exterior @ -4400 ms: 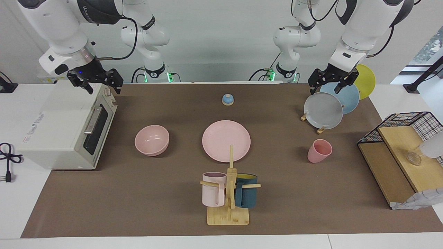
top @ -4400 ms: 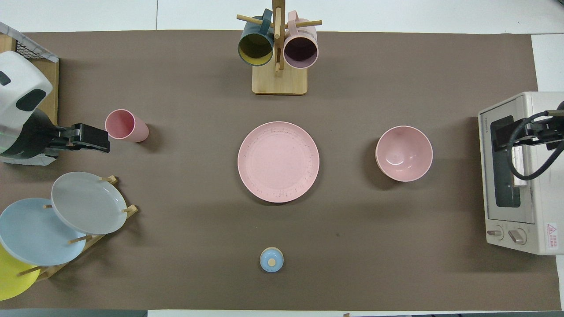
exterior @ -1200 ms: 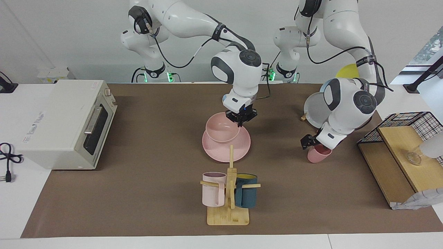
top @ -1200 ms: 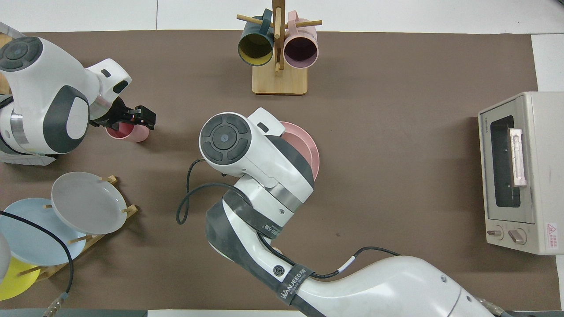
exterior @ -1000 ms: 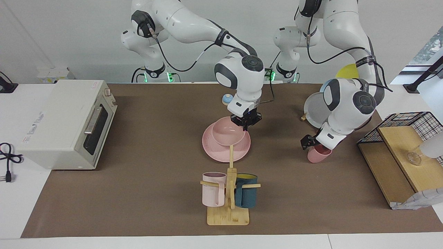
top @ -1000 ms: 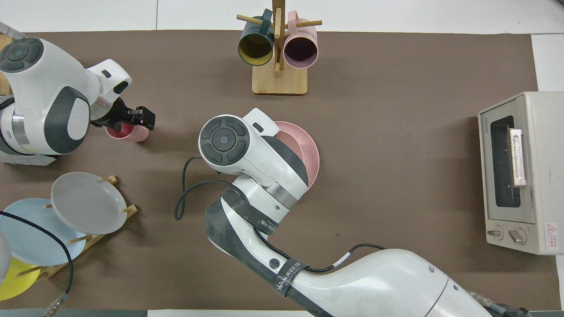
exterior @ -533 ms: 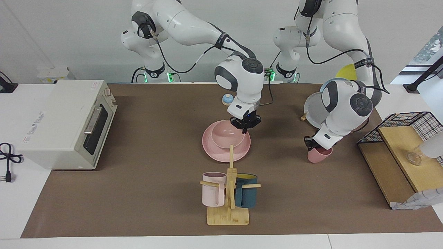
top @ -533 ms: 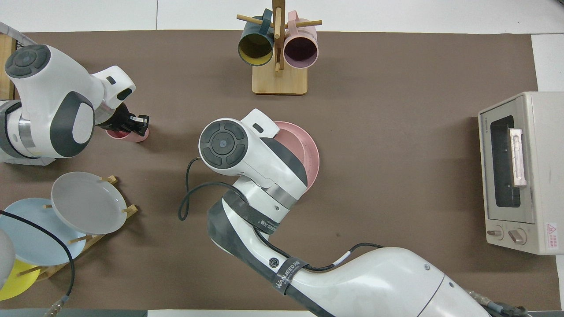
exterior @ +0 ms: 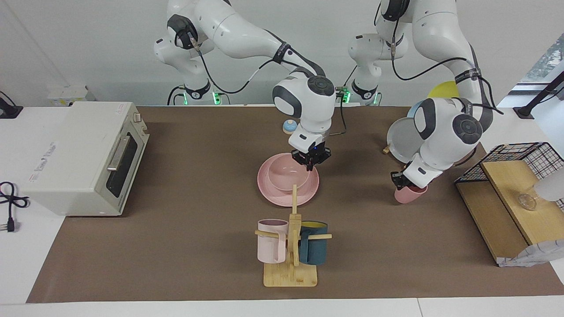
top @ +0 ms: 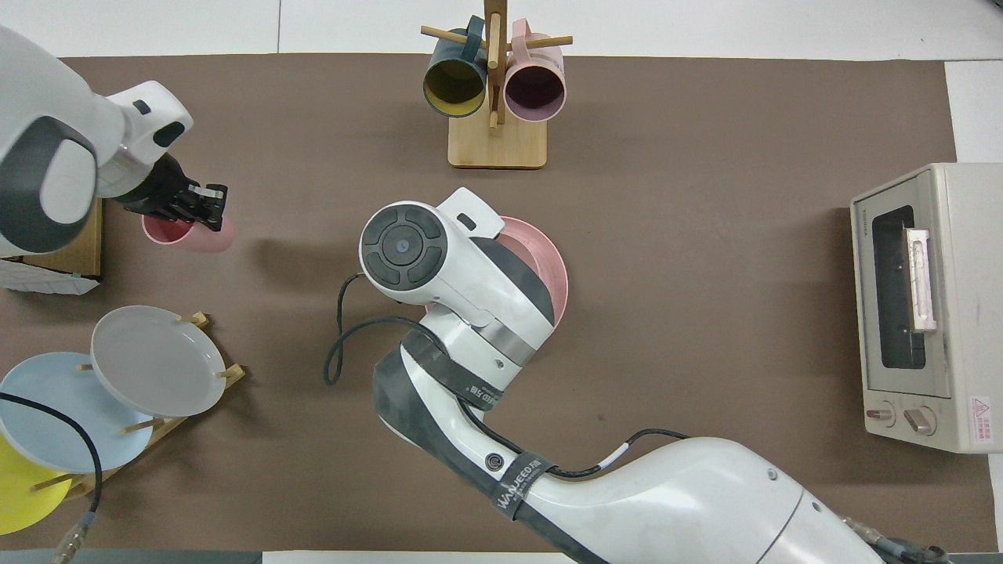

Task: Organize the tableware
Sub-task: 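Lower the bowl onto the plate and open the right gripper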

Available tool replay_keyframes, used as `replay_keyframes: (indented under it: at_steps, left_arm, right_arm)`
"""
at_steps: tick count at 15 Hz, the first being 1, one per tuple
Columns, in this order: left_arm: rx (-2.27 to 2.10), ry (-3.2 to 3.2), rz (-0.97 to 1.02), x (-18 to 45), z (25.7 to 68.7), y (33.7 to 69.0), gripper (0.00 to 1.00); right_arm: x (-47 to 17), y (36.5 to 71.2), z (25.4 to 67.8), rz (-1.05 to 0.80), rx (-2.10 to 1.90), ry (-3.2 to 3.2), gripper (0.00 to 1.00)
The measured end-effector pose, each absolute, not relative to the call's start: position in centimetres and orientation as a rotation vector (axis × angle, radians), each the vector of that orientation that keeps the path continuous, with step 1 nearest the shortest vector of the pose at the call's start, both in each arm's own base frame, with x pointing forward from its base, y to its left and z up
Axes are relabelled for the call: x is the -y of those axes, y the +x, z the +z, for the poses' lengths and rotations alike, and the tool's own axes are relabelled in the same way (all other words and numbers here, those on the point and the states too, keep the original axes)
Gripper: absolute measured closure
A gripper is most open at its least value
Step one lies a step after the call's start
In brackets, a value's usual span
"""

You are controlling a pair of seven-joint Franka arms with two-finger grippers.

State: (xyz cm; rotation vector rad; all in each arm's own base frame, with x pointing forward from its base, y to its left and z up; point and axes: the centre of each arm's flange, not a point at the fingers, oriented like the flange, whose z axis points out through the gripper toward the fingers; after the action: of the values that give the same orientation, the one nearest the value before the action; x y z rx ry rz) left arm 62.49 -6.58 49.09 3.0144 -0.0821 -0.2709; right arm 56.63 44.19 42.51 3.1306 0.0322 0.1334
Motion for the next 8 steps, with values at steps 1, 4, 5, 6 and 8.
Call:
replay_keyframes:
  at_steps: [1,4,5,6,8]
  left_arm:
    - [0.084,3.011,-0.281,6.7,50.8,62.0,0.95]
    - [0.112,3.007,-0.270,7.8,53.8,60.8,0.95]
    - [0.119,3.006,-0.267,8.2,54.5,60.5,0.95]
    - [0.121,3.005,-0.257,8.5,55.2,60.1,0.95]
    - [0.111,3.007,-0.244,9.1,57.0,59.0,0.95]
  right_arm:
    - [-41.8,57.7,44.8,0.132,-0.043,3.131,0.35]
    - [-32.0,60.4,51.6,0.082,-0.067,3.143,0.06]
    - [-29.2,60.8,53.1,0.060,-0.084,3.140,0.00]
    - [-26.7,60.9,54.4,0.038,-0.090,3.130,0.00]
    - [-23.2,60.3,56.5,-0.012,-0.094,3.099,0.00]
